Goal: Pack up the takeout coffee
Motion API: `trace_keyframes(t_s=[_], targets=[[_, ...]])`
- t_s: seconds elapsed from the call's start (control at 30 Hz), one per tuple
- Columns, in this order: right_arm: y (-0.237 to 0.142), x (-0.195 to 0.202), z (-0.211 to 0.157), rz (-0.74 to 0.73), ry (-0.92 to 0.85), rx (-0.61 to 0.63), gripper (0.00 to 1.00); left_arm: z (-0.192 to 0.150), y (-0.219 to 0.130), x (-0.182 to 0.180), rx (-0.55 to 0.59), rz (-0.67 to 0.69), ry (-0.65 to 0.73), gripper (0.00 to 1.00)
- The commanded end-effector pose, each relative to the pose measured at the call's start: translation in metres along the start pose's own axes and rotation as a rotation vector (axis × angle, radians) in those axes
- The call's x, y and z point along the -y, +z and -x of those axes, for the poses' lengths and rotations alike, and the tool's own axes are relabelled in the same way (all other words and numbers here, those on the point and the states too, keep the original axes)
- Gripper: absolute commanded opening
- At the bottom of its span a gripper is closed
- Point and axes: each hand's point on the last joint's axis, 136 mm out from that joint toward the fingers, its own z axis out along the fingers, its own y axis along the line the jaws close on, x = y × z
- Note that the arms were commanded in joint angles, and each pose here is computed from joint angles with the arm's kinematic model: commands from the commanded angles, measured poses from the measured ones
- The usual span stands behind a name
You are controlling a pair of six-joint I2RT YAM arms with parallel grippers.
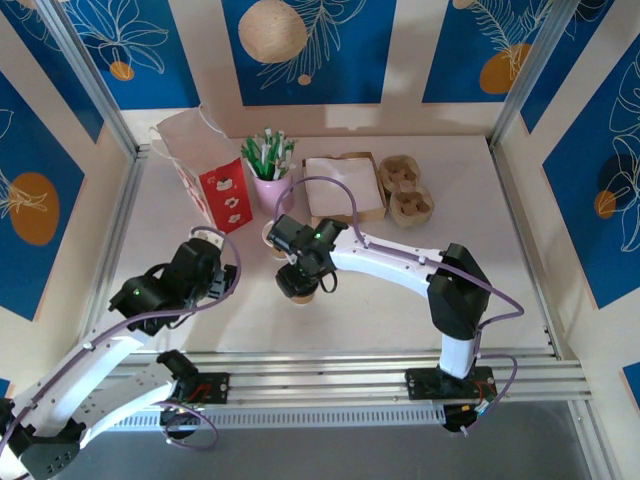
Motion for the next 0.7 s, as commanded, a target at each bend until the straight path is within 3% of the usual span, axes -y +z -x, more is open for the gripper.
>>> trace_keyframes(t_s=[0.0,0.67], targets=[[0.002,0.003,-0.016,-0.011,-0.021,-0.09,0.74,0.0,0.002,0.0,-0.004,-0.008,-0.007,0.75],[-0.017,0.003,-0.002,0.007,-0.037,-0.049,0.81,-0.002,0.005,0.004,-0.023,-0.024,0.0,0.76]])
